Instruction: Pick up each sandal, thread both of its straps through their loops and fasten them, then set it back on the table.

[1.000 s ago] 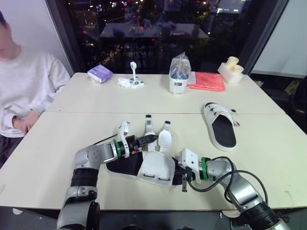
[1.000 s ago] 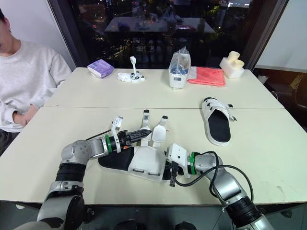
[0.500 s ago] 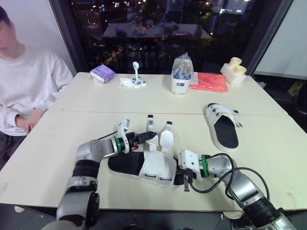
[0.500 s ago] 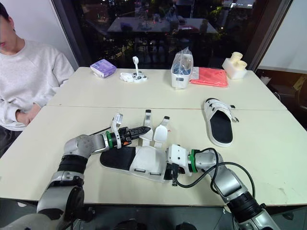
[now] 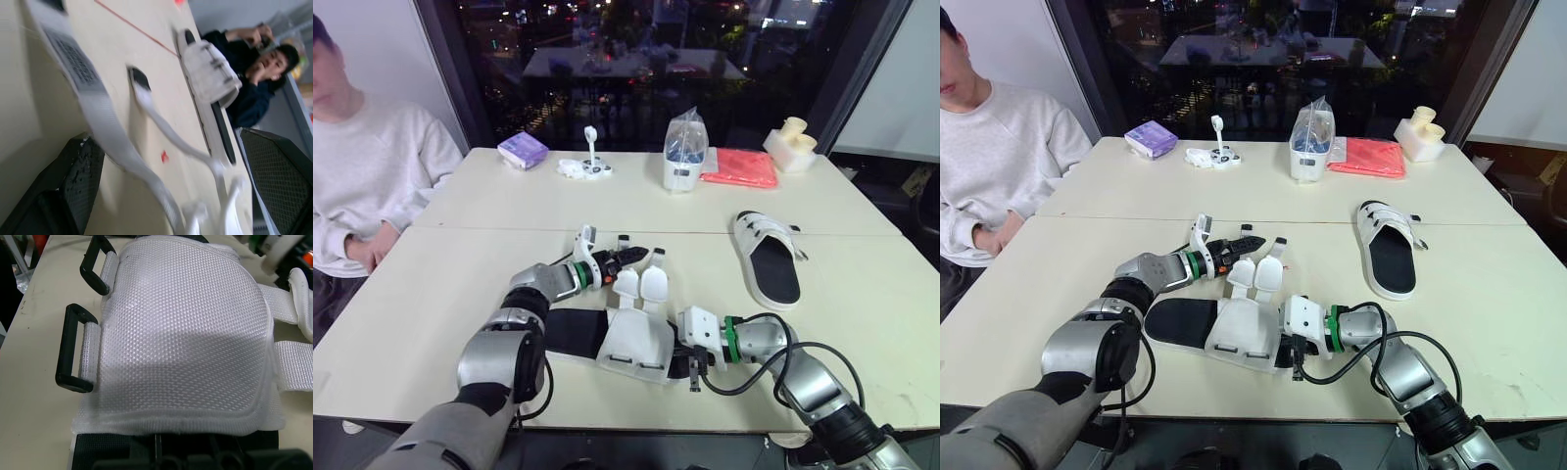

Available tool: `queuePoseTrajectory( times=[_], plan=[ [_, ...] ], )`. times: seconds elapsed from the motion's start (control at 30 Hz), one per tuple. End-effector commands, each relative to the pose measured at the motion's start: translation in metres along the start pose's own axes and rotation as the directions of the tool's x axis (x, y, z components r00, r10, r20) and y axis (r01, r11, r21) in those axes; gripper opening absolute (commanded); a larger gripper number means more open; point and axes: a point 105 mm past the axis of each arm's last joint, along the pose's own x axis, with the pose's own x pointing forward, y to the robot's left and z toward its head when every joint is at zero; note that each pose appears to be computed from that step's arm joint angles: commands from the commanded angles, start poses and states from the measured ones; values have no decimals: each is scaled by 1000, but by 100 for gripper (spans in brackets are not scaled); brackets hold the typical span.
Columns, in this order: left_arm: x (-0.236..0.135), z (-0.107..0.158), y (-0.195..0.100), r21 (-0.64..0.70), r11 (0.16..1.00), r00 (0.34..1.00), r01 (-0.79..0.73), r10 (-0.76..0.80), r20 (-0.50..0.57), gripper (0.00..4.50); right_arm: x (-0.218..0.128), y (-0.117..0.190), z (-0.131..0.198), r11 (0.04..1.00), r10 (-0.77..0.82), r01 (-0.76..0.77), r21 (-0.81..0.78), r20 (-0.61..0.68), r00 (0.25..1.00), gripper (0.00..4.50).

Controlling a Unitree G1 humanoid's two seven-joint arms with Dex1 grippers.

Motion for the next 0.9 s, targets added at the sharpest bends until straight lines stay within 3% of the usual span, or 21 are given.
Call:
queuePoseTrajectory(
  times=[0.03,0.07,0.3,0.4,0.53,0.6,0.67,0.7,0.83,0.9],
  plan=[
    [0,15,0,25,999,998,-28,26,60,394,-4,5,-18,1000,12,-10,30,-82,997,0],
    [0,18,0,25,999,997,-35,33,72,359,-4,5,-18,1000,11,-9,29,-82,997,0],
    [-3,34,-12,22,999,992,31,-34,125,5,-5,3,-19,1000,4,-2,25,-86,996,0],
    [-6,41,-37,97,978,978,185,-193,81,5,-4,3,-18,1000,7,-5,23,-87,996,0],
    [-16,40,-69,277,880,921,386,-385,-60,5,-3,1,-18,1000,13,-12,20,-87,996,0],
    [-27,35,-88,403,771,867,494,-474,-157,5,-3,1,-18,1000,20,-18,19,-87,996,0],
    [-46,24,-113,445,657,788,609,-565,-243,5,-3,3,-20,999,32,-31,18,-88,996,0],
    [-52,20,-119,439,634,766,637,-585,-266,5,-3,3,-20,999,36,-35,19,-88,995,0],
    [-93,-31,-130,486,415,639,769,-536,-553,5,0,6,-23,998,67,-66,10,-89,994,0],
    [-105,-47,-128,504,345,610,792,-487,-625,5,1,5,-23,997,72,-72,4,-90,993,0]
  ],
)
